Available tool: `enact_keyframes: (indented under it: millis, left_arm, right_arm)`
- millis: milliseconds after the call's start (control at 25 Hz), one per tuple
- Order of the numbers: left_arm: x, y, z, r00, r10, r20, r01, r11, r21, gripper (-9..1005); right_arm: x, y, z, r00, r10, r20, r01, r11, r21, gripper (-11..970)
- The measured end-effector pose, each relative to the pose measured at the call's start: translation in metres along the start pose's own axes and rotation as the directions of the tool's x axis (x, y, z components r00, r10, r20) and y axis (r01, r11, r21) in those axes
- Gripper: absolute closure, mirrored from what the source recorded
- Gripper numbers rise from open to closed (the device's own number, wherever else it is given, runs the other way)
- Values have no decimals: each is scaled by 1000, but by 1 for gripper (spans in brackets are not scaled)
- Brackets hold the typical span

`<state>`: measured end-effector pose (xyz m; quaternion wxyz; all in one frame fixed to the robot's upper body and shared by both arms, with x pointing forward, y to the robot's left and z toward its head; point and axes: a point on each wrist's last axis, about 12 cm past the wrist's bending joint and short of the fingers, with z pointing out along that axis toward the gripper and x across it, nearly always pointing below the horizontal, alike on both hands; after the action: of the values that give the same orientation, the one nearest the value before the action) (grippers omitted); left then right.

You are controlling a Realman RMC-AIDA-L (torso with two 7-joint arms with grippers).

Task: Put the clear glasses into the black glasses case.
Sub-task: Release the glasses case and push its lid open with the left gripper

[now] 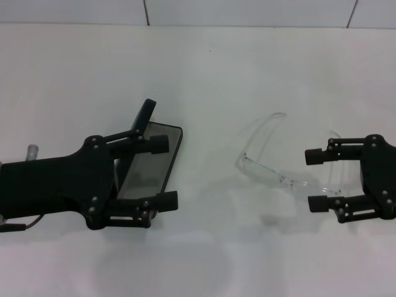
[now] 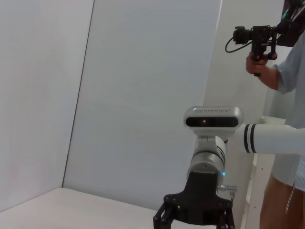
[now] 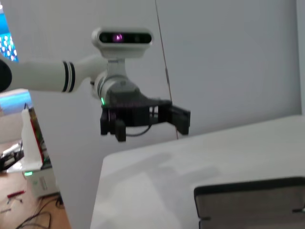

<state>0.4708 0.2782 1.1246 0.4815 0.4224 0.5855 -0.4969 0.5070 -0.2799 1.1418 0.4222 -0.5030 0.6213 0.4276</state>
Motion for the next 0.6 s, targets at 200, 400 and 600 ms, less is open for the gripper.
enact_keyframes:
  millis: [200,400,600]
  left_arm:
    - [0,0,0,1000,2,1,-2,1000,-2,116]
    - [-1,0,-2,1000,16,18,-16,1000,-18,115]
    - [-3,0,0,999,32,32,-32,999,-18,115]
  right_arm:
    - [2,0,-1,1000,-5,28,5,1000,6,208]
    - [2,0,-2,1000,-4,28,4,1000,9,209]
    - [2,0,-1,1000,-5,27,4,1000,12,209]
